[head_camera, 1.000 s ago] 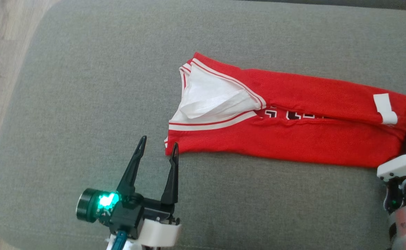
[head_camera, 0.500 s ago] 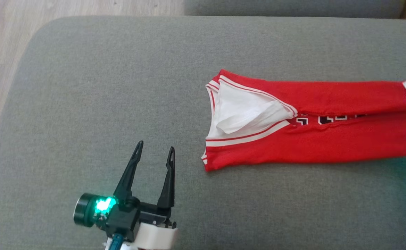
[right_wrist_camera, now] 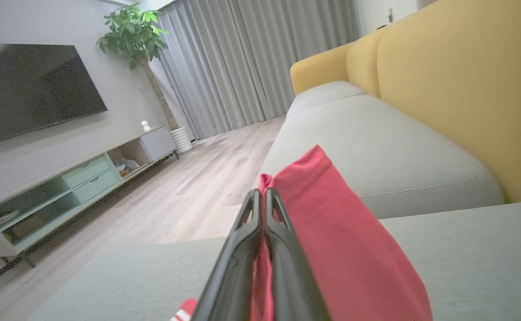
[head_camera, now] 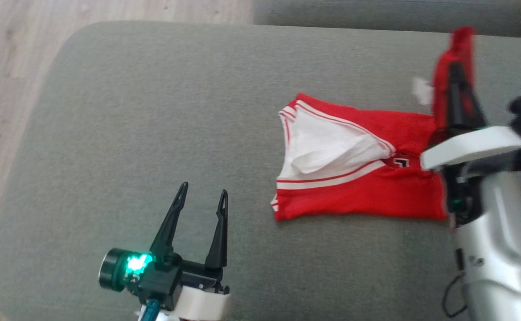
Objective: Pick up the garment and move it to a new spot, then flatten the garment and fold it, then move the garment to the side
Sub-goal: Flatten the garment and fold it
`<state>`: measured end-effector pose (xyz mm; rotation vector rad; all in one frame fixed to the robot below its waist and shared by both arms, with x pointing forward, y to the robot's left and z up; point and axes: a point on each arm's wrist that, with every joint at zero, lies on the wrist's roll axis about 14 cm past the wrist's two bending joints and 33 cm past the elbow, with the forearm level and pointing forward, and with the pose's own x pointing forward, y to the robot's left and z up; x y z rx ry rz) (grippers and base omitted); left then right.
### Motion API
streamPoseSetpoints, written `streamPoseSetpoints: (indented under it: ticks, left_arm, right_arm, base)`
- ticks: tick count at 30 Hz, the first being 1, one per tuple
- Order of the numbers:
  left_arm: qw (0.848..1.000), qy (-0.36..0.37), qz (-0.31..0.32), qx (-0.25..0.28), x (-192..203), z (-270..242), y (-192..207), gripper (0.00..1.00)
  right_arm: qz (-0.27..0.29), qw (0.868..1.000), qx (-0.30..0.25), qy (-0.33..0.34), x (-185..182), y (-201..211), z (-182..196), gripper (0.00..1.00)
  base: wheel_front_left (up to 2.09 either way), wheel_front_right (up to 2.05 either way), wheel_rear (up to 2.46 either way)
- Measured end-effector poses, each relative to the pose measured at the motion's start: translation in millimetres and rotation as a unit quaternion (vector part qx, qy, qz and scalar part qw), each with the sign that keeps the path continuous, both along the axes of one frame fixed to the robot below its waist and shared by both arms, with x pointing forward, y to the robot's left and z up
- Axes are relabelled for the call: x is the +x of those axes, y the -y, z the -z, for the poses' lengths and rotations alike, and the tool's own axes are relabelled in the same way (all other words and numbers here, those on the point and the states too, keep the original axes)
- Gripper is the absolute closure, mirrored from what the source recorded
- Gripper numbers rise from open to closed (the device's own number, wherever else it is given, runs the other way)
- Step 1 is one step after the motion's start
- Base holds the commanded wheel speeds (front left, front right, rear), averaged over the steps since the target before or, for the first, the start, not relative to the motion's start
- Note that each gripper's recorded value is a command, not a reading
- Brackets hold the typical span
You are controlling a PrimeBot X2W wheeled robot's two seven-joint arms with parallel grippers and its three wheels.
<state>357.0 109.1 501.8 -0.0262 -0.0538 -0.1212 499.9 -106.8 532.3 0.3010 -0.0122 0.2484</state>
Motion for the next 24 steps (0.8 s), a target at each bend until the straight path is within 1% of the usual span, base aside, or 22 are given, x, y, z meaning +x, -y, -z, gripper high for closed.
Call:
streamPoseSetpoints:
  ticks: [4, 7, 12, 13, 14, 15, 16, 17, 18, 19, 21, 22, 24]
  left_arm:
    - [1.000, -0.005, -0.015, 0.004, -3.7, 2.6, -9.4, 0.00]
    - [1.000, -0.010, -0.028, 0.001, -6.6, 4.7, -16.0, 0.00]
    - [0.999, -0.020, -0.049, 0.005, -11.6, 10.2, -28.8, 0.00]
    - [0.998, -0.021, -0.052, 0.008, -12.3, 10.8, -30.8, 0.00]
    - [0.998, -0.021, -0.052, 0.008, -12.3, 10.8, -30.8, 0.00]
    - [0.998, -0.022, -0.056, 0.009, -12.8, 11.4, -32.8, 0.00]
    - [0.998, -0.024, -0.062, 0.009, -13.5, 12.3, -35.7, 0.00]
    - [0.998, -0.024, -0.062, 0.009, -13.5, 12.3, -35.7, 0.00]
    - [0.998, -0.023, -0.064, 0.008, -13.5, 11.6, -37.0, 0.00]
    - [0.998, -0.021, -0.067, 0.008, -13.3, 10.7, -38.4, 0.00]
    - [0.997, -0.018, -0.073, 0.008, -12.3, 9.0, -41.2, 0.00]
    - [0.997, -0.016, -0.073, 0.008, -11.7, 8.0, -40.9, 0.00]
    - [0.998, -0.009, -0.066, 0.005, -9.0, 3.9, -36.3, 0.00]
  right_arm:
    - [-0.062, 0.998, -0.008, -0.007, -4.9, -48.1, 5.1, 1.00]
    - [-0.113, 0.993, -0.022, -0.023, -13.6, -82.7, 20.6, 1.00]
    - [-0.203, 0.977, -0.020, -0.062, -39.8, -142.0, 52.4, 1.00]
    - [-0.216, 0.974, -0.021, -0.070, -45.1, -150.2, 58.7, 1.00]
    - [-0.216, 0.974, -0.021, -0.070, -45.1, -150.2, 58.7, 1.00]
    - [-0.231, 0.969, -0.022, -0.081, -51.5, -158.6, 65.8, 1.00]
    - [-0.255, 0.961, -0.028, -0.100, -64.2, -170.8, 79.1, 1.00]
    - [-0.255, 0.961, -0.028, -0.100, -64.2, -170.8, 79.1, 0.64]
    - [-0.262, 0.959, -0.029, -0.104, -69.2, -174.2, 82.5, 0.00]
    - [-0.265, 0.959, -0.025, -0.102, -71.8, -175.7, 82.3, 0.00]
    - [-0.255, 0.963, 0.000, -0.087, -70.8, -173.7, 73.8, 0.00]
    - [-0.245, 0.966, 0.013, -0.078, -68.0, -170.2, 68.0, 0.00]
    - [-0.206, 0.977, 0.026, -0.046, -53.4, -149.6, 50.2, 0.00]
  base:
    - [0.00, 0.00, 0.00]
    - [0.00, 0.00, 0.00]
    - [0.00, 0.00, 0.00]
    - [0.00, 0.00, 0.00]
    - [0.00, 0.00, 0.00]
    - [0.00, 0.00, 0.00]
    - [0.00, 0.00, 0.00]
    - [0.00, 0.00, 0.00]
    - [0.00, 0.00, 0.00]
    - [0.00, 0.00, 0.00]
    - [0.00, 0.00, 0.00]
    - [0.00, 0.00, 0.00]
    - [0.00, 0.00, 0.00]
